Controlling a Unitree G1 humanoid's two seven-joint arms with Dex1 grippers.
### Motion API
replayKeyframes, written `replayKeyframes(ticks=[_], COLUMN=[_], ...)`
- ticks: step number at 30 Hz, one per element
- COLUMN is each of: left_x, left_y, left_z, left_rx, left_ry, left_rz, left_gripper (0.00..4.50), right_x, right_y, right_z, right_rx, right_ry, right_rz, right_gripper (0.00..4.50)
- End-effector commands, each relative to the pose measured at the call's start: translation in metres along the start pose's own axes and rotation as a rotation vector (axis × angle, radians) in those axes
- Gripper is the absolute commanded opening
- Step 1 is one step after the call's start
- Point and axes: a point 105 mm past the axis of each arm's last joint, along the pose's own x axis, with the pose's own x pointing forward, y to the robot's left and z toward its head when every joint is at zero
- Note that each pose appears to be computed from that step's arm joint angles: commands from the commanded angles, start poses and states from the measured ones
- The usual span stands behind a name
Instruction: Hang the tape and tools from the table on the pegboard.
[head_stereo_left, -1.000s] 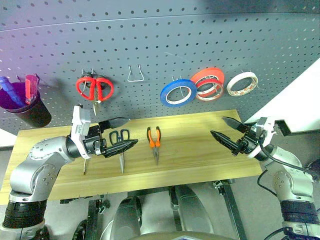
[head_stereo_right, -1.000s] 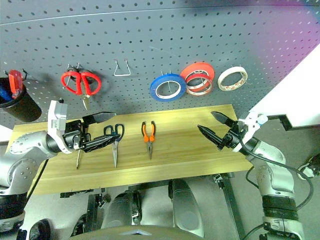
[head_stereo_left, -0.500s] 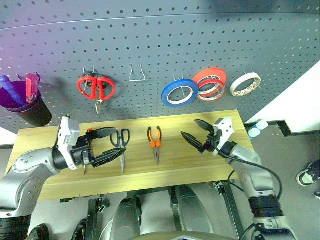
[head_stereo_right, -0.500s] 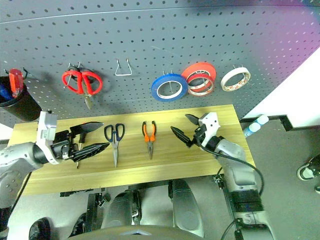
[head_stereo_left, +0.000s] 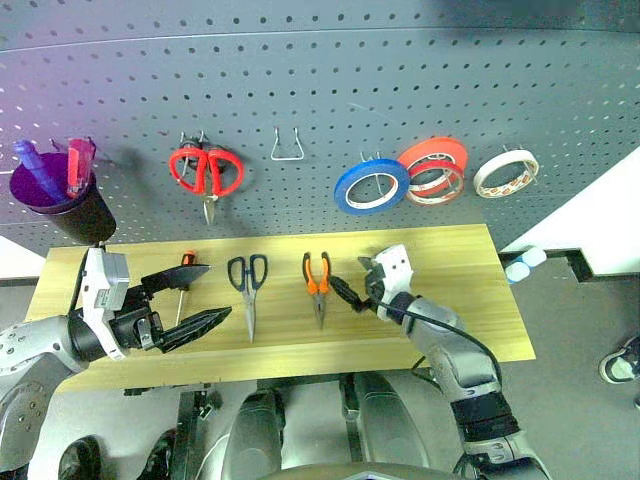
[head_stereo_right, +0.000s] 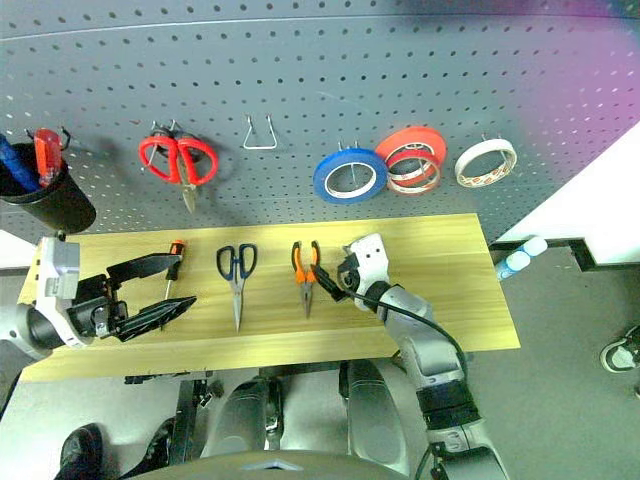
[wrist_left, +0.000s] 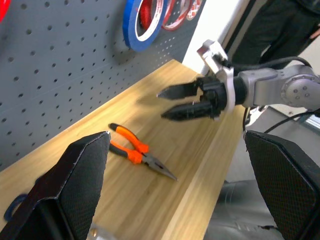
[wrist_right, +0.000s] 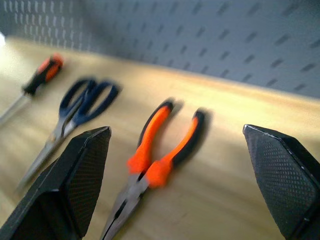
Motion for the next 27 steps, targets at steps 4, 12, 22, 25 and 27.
replayKeyframes(ticks=[4,12,22,25,27], left_x=[-0.006,-0.007,-0.007,-0.008,-0.008], left_y=[-0.009,-0.013,-0.020,-0.020,-0.019], left_z=[0.010,0.011,0.012,0.012,0.012], left_rx=[0.026,0.012,-0.003,-0.004,-0.003], left_ry=[0.005,0.016,0.022,0.023,0.021], left_rz=[-0.006,-0.012,-0.017,-0.014,-0.009], left_gripper=[4.50,4.50,4.50,4.50,4.50], right_x=[0.008,0.015,0.022,0.026,0.029], right_y=[0.014,0.019,0.037,0.039,0.037], right_z=[0.018,0.018,0.015,0.018,0.019], right_rx=[-0.002,-0.032,0.016,0.000,0.003], right_ry=[-0.011,0.036,0.086,0.090,0.099], right_rz=[-0.024,-0.056,-0.055,-0.067,-0.091], right_gripper=[4.45,4.45,4.45,4.45,4.45])
